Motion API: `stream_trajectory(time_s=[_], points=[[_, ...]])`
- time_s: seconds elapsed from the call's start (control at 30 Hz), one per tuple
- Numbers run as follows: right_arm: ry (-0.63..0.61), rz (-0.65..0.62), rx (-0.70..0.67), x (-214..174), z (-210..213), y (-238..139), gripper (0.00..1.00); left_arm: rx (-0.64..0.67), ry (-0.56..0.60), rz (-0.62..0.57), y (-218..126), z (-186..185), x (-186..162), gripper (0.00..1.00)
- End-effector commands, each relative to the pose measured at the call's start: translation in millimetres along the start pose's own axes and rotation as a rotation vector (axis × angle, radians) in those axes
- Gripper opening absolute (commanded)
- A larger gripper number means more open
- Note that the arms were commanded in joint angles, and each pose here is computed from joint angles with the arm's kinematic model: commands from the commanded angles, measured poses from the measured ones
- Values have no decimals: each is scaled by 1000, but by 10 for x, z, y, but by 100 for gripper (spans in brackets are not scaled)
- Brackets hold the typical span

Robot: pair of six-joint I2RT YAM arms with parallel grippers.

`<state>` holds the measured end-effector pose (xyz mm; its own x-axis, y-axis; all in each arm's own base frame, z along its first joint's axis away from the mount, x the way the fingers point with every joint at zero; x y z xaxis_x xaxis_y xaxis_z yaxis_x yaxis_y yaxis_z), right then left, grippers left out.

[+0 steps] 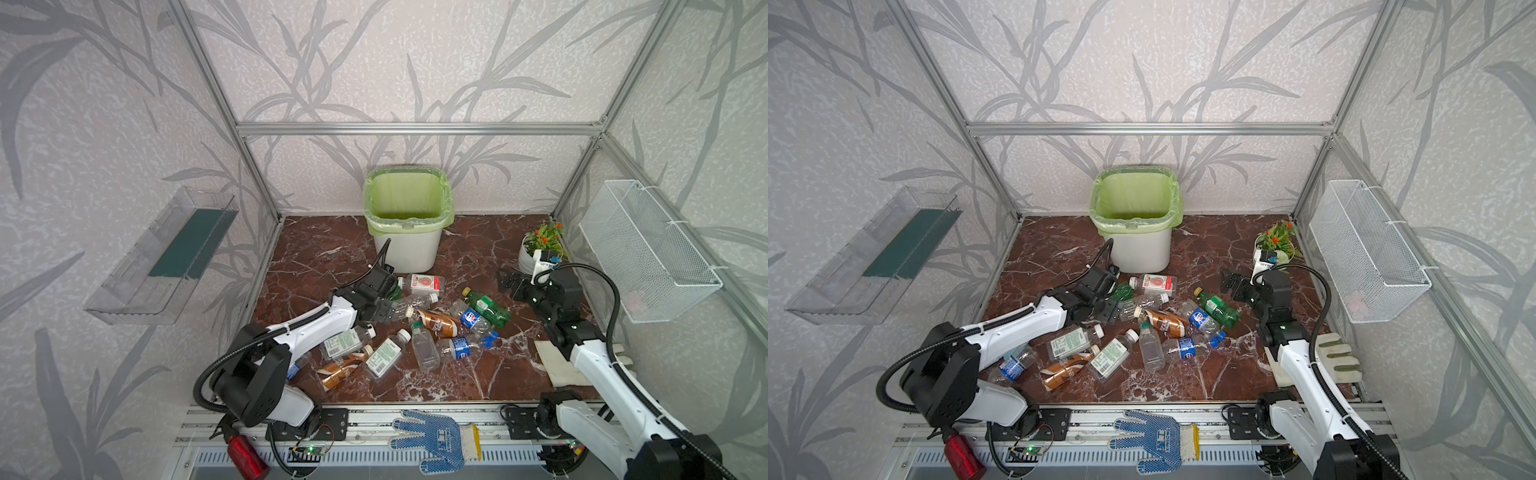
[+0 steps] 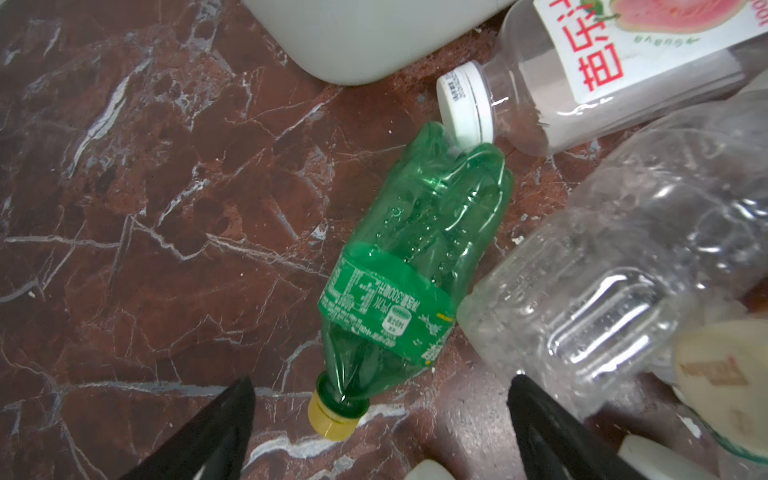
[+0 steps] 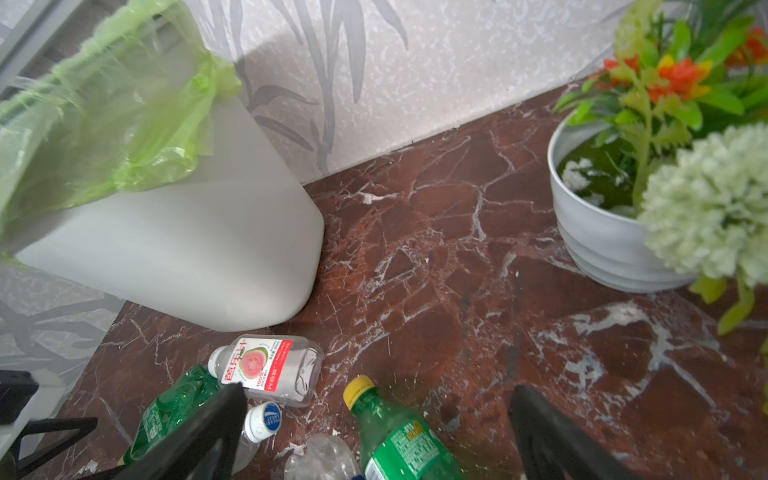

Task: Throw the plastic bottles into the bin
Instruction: 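Withdraw the right gripper while the left gripper grasps the crushed green bottle, then lift the crushed green bottle with the left gripper toward the bin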

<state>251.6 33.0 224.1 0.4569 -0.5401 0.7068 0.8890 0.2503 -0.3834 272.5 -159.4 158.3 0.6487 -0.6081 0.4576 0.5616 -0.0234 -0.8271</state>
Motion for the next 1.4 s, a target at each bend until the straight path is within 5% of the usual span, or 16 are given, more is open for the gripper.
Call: stream_trajectory(time_s=[0.0,0.63,0.8,1.0,1.37], points=[[41,4,26,-37,-91,-5,99,35,100,58,126,17,55,95],[141,85,18,-114,-362,260,99,-34,203,137,464,-58,98,87],[139,83,1,-101,-397,255,99,-47,204,174,486,-49,61,77],[140,82,-3,-91,-414,247,99,10,153,202,456,93,55,57],[150,94,1,-115,-423,230,99,121,-56,272,329,463,-84,56]])
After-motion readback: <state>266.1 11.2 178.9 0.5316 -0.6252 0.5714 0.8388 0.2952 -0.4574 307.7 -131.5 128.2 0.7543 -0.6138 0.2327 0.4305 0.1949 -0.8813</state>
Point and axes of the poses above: each gripper's point midway between its finger pads, its own y axis out along the fingers, its own z axis along the line the jaws close on, x = y × z, the point moved 9 cm from there along -y, back along the fingers, and after that the axes turned 11 degrees about y, right-handed, at the moved point
